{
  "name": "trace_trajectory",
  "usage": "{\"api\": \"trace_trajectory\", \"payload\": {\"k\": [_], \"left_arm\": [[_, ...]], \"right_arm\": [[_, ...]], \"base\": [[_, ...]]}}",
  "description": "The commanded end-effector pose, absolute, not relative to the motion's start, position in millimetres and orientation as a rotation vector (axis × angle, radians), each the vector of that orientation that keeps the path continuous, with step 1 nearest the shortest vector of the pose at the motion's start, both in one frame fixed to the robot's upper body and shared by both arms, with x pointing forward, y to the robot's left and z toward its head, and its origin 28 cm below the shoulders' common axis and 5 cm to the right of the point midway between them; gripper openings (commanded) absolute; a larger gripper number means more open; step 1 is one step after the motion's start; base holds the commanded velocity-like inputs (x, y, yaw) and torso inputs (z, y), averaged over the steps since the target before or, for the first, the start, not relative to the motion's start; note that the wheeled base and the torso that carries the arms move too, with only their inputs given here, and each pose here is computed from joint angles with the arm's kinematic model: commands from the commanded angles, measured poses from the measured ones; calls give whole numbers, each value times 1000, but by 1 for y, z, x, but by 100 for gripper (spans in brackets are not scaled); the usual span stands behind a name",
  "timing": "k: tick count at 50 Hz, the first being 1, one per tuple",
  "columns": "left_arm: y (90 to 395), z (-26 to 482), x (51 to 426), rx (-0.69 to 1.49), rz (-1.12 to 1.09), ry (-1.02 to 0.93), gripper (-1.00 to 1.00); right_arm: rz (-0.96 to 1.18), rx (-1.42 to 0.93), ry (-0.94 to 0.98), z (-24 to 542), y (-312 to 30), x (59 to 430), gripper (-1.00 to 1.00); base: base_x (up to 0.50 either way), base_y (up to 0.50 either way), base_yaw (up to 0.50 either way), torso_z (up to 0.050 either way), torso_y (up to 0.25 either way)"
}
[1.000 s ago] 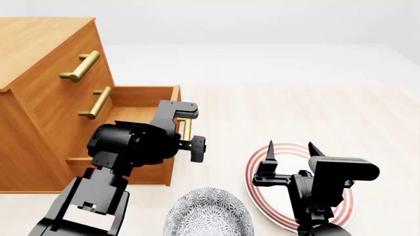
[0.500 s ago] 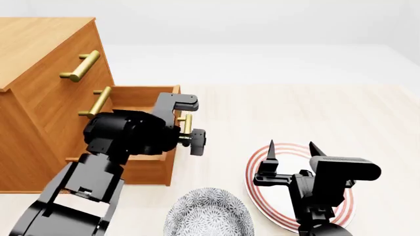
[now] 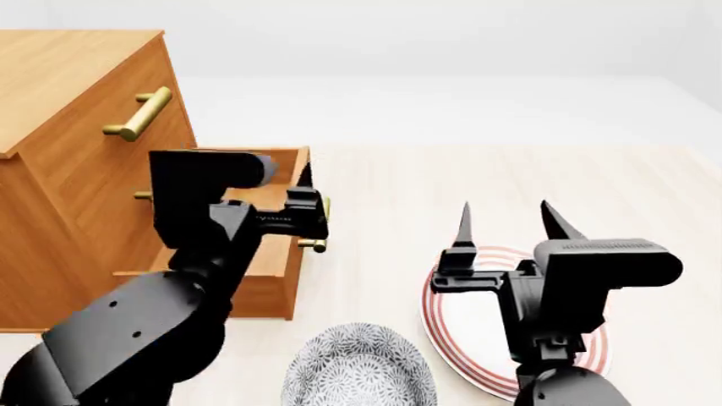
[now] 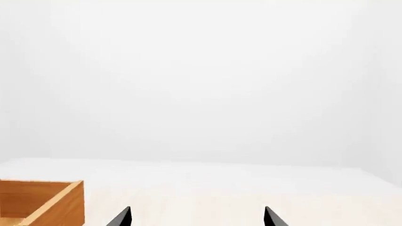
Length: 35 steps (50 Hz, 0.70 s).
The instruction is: Open the bottom drawer of the cabinet.
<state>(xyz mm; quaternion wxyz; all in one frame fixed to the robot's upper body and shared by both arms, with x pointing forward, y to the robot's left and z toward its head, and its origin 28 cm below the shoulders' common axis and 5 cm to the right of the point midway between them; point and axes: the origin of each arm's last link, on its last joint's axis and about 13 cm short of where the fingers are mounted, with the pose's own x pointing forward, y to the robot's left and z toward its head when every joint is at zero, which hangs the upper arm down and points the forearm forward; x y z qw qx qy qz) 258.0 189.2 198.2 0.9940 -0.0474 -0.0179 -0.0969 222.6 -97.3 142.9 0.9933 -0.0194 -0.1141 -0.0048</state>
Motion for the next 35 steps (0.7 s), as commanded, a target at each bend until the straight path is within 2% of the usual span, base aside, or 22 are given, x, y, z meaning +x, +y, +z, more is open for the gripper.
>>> {"api": "trace_trajectory", "payload": {"k": [1,13,35], "left_arm": [[195,183,207,-119,-188,-270,100],[197,192,205,-130,-160,-352,100],[194,189,204,-128,-164,-351,100]], "right_arm": [[-11,-135,-437,183,-90,209,100],[20,-179,-576,204,-86,197,100],[30,-190,-583,203,-85,195,100]], "base": [[0,0,0,0,0],[0,0,0,0,0],[0,0,0,0,0]]}}
